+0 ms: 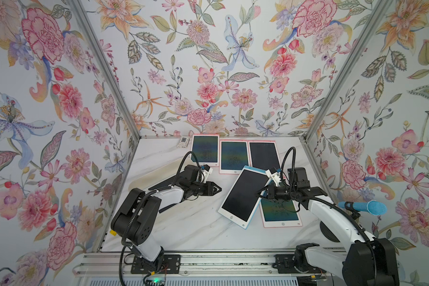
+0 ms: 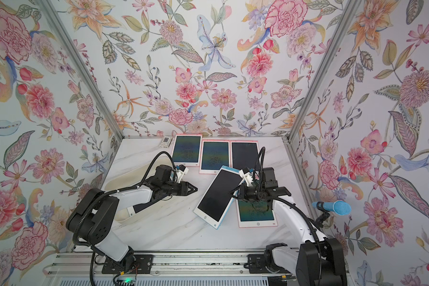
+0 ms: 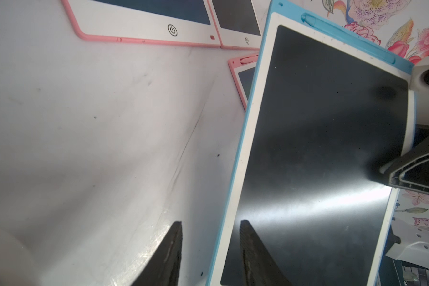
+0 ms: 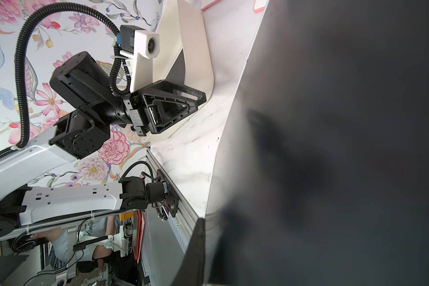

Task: Take out the writing tablet from the storage box
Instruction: Adjust the storage box at the center of the board.

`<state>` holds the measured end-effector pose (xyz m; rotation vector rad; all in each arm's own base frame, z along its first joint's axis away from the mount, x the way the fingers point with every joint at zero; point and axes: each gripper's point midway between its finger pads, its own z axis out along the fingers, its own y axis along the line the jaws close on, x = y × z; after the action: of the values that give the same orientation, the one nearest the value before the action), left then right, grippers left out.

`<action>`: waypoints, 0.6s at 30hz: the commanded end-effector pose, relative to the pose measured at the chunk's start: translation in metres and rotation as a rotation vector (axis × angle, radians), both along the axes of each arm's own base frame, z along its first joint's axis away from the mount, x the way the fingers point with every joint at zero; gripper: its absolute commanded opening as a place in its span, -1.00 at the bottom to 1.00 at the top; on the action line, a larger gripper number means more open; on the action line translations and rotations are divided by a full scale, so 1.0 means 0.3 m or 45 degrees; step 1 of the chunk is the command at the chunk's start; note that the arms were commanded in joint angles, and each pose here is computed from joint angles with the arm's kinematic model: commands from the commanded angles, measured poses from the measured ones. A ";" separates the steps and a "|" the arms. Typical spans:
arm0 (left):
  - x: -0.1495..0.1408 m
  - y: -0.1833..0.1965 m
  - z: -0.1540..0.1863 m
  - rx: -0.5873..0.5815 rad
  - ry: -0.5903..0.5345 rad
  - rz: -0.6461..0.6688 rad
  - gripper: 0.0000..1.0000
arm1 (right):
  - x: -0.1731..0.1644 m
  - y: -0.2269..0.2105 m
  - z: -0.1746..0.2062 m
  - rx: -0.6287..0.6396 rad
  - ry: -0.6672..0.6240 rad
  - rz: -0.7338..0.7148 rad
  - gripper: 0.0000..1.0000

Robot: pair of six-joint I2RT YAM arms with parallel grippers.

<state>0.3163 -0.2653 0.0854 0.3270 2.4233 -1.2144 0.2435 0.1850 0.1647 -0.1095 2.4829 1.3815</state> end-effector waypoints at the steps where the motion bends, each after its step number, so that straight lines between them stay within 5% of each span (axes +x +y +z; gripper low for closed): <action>1: 0.005 0.129 -0.162 0.143 0.156 0.160 -0.17 | 0.010 0.016 0.062 0.039 -0.088 0.043 -1.00; 9: 0.067 0.308 -0.179 0.122 0.165 0.363 -0.11 | 0.016 0.061 0.048 0.038 -0.072 0.103 -1.00; 18: 0.113 0.328 -0.205 0.178 0.162 0.365 -0.08 | 0.010 0.124 -0.012 0.010 0.003 0.191 -1.00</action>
<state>0.3663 -0.1931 0.0863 0.0892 2.3343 -1.1070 0.2413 0.2112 0.1497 -0.2017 2.5658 1.4220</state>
